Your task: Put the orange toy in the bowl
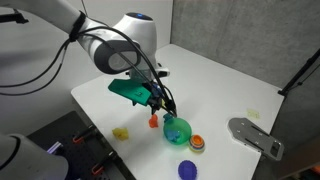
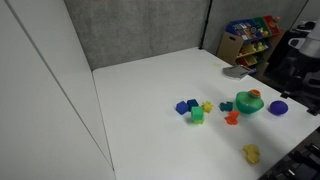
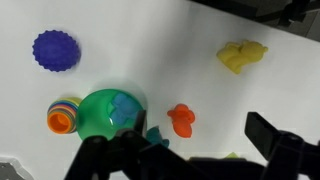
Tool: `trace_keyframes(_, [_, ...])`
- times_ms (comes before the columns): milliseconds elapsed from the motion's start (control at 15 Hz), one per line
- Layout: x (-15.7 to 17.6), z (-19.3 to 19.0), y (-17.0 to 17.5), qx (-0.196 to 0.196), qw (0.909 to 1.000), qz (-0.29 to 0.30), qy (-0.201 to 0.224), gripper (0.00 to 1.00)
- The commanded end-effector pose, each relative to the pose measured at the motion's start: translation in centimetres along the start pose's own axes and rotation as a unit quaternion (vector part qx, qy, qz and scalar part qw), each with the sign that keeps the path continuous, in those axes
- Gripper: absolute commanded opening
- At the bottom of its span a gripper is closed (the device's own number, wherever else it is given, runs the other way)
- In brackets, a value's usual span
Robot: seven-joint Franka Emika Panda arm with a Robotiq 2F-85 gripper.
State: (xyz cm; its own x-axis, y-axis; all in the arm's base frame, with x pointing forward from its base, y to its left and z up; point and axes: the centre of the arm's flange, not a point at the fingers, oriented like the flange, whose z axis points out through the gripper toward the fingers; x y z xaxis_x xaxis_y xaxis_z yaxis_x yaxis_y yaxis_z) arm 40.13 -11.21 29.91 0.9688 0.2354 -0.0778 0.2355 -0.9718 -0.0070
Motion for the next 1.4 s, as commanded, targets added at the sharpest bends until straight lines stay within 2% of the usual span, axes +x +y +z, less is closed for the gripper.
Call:
trace_keyframes(0, [5.3,3.2,1.0,0.006,0.9996,0.028,-0.005,1.00])
trace_keyframes(333, [10.6,7.6,0.3,0.006,0.9987,0.049,-0.012,1.00])
trace_keyframes(600, [12.9,11.8,-0.4,0.003,0.9977,0.062,-0.026,1.00])
trace_keyframes(933, [13.2,17.0,-0.6,0.008,0.9969,0.064,-0.045,1.00])
trace_keyframes(1333, [13.6,20.4,-1.5,0.018,0.9984,0.042,-0.034,1.00])
